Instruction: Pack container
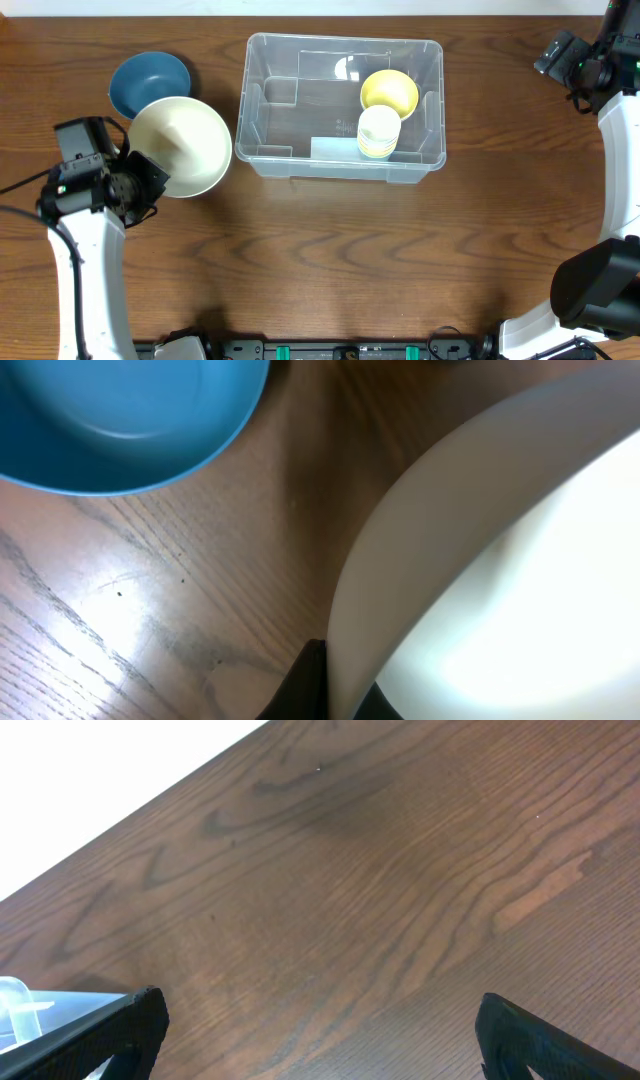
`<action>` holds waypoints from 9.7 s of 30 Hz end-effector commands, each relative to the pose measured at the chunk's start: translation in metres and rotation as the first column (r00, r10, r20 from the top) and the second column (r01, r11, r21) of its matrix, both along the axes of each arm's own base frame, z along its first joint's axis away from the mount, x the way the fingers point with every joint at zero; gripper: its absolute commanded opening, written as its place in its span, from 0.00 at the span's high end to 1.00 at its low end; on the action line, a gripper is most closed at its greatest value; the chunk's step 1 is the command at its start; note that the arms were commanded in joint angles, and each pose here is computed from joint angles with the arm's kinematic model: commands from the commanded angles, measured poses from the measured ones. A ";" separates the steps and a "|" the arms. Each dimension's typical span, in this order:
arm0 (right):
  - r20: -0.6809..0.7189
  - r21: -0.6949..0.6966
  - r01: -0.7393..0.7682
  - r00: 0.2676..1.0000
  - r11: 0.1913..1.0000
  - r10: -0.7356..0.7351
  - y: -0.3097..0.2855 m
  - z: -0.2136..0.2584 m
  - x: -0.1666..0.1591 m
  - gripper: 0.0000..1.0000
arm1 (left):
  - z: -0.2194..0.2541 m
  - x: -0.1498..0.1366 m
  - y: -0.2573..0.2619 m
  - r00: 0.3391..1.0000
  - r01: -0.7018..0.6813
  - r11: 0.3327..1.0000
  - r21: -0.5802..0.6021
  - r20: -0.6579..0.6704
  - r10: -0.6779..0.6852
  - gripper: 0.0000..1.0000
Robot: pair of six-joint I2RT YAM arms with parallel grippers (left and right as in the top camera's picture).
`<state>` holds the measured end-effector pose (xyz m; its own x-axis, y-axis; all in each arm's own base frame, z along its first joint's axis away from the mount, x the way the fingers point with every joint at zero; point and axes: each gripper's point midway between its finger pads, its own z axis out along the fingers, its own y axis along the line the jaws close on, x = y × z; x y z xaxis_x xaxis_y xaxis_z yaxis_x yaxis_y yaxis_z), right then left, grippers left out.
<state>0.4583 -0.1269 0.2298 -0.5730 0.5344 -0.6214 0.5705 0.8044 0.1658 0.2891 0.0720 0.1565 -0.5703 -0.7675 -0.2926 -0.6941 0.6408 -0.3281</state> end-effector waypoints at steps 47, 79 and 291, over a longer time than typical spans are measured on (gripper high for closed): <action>0.027 -0.005 0.014 1.000 1.000 -0.014 -0.003 0.011 -0.001 0.01 | 0.021 0.187 -0.213 0.808 0.328 0.917 0.225 0.437 -0.396 0.94; 0.027 -0.005 0.014 1.000 1.000 -0.013 -0.003 0.011 -0.001 0.01 | -0.061 0.176 -0.209 0.894 0.366 0.908 0.206 0.195 -0.404 0.94; 0.027 -0.005 0.014 1.000 1.000 -0.013 -0.003 0.011 -0.001 0.01 | 0.043 0.154 -0.324 0.384 0.842 0.295 0.452 -0.117 -0.916 0.94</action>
<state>0.4583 -0.1269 0.2298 -0.5730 0.5344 -0.6214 0.5705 0.8044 0.1658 0.4365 -0.2489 0.2201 -0.7493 0.3398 -0.5684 0.3886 0.9206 0.0380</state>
